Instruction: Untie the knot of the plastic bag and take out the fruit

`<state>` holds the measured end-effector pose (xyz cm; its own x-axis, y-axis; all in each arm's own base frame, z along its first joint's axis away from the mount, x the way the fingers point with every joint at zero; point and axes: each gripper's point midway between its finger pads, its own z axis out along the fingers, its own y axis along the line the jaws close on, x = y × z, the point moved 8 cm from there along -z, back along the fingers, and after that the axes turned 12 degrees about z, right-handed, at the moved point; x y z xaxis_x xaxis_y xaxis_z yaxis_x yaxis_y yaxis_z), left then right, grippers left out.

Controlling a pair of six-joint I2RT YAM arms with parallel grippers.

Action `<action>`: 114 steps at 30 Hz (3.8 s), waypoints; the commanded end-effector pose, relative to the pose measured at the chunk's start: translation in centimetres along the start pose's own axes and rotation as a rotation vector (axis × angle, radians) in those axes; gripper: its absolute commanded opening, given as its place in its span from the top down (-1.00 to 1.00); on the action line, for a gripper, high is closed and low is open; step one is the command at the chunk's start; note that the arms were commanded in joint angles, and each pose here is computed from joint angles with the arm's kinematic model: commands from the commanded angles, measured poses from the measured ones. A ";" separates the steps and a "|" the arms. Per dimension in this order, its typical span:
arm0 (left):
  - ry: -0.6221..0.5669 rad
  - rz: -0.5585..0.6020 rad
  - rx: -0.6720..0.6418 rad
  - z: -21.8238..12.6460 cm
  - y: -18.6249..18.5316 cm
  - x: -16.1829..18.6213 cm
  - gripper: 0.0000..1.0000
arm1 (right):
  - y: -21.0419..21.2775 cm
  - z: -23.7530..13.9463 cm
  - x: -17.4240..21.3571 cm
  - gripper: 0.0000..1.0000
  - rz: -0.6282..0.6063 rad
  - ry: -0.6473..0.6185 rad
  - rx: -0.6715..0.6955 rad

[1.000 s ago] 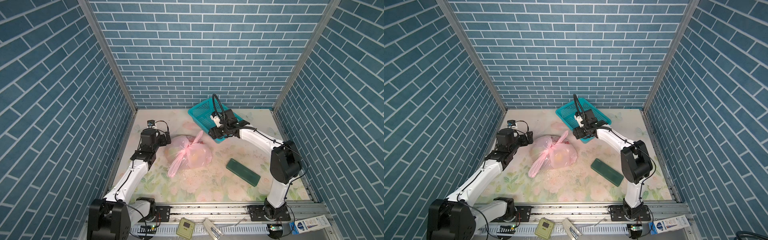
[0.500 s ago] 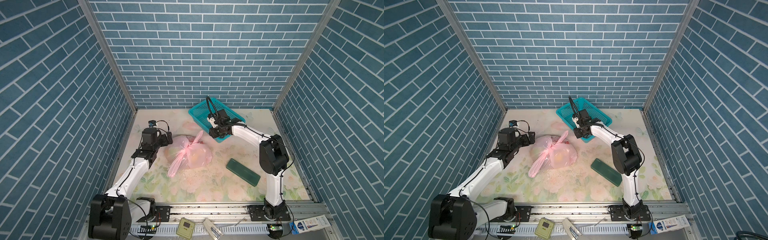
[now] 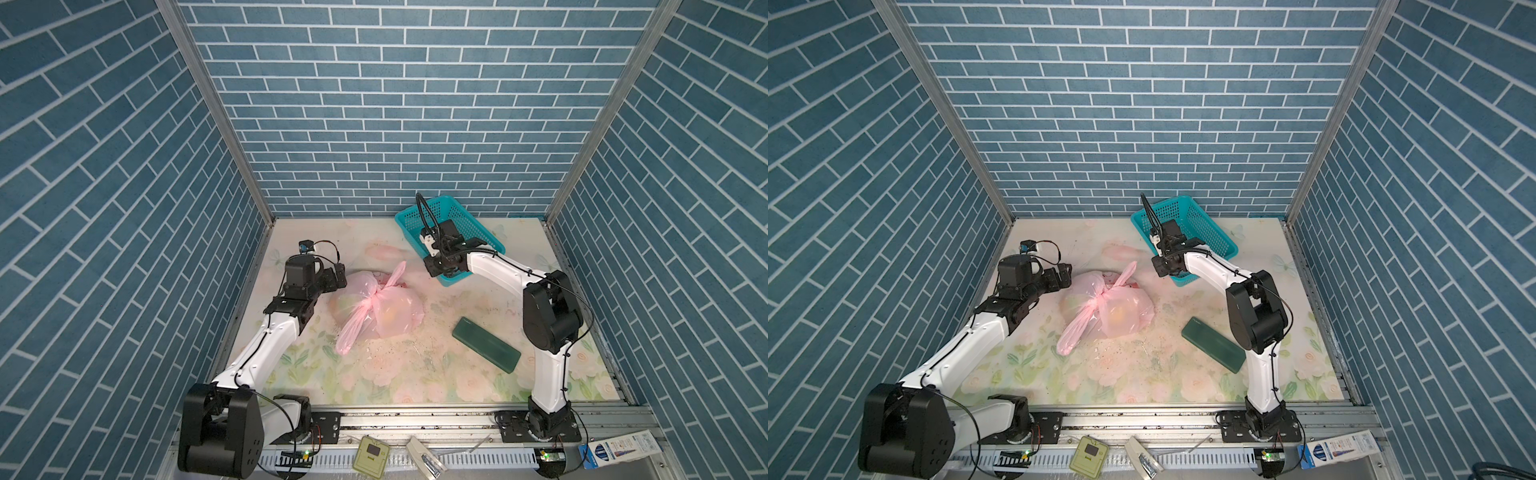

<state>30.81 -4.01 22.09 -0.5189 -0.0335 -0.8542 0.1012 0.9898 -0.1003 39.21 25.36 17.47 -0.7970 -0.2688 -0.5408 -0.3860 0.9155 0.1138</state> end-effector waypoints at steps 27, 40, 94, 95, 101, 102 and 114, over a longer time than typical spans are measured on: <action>0.000 -0.003 0.025 0.3 -0.4 -1.1 -0.99 | -17.7 -2.8 3.0 1.00 0.404 0.057 0.402; 0.085 0.044 0.073 -0.9 -1.9 -1.4 -0.99 | -17.4 -4.3 1.6 0.16 0.348 0.027 0.331; 0.309 -0.164 0.419 3.3 -20.8 1.0 1.00 | -8.6 -12.2 4.1 -0.20 0.298 -0.044 0.092; 0.287 -0.186 0.422 3.8 -21.2 0.8 1.00 | -8.6 -12.2 4.1 -0.20 0.297 -0.042 0.089; 0.288 -0.178 0.442 6.6 -23.9 1.0 0.75 | -8.2 -12.1 4.0 -0.20 0.291 -0.039 0.044; 0.292 -0.177 0.443 6.7 -24.0 1.1 0.52 | -8.1 -12.2 3.9 -0.20 0.287 -0.038 0.033; 0.362 0.242 0.277 0.9 -20.2 -1.6 -0.33 | -3.9 -12.4 4.3 -0.20 0.164 -0.016 -0.200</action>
<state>31.68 -26.01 24.94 -0.7208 0.0867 -0.6877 0.3745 0.8836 -0.2812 32.71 15.99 25.10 -0.8593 -0.0525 -0.5088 -0.2508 0.9102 0.3296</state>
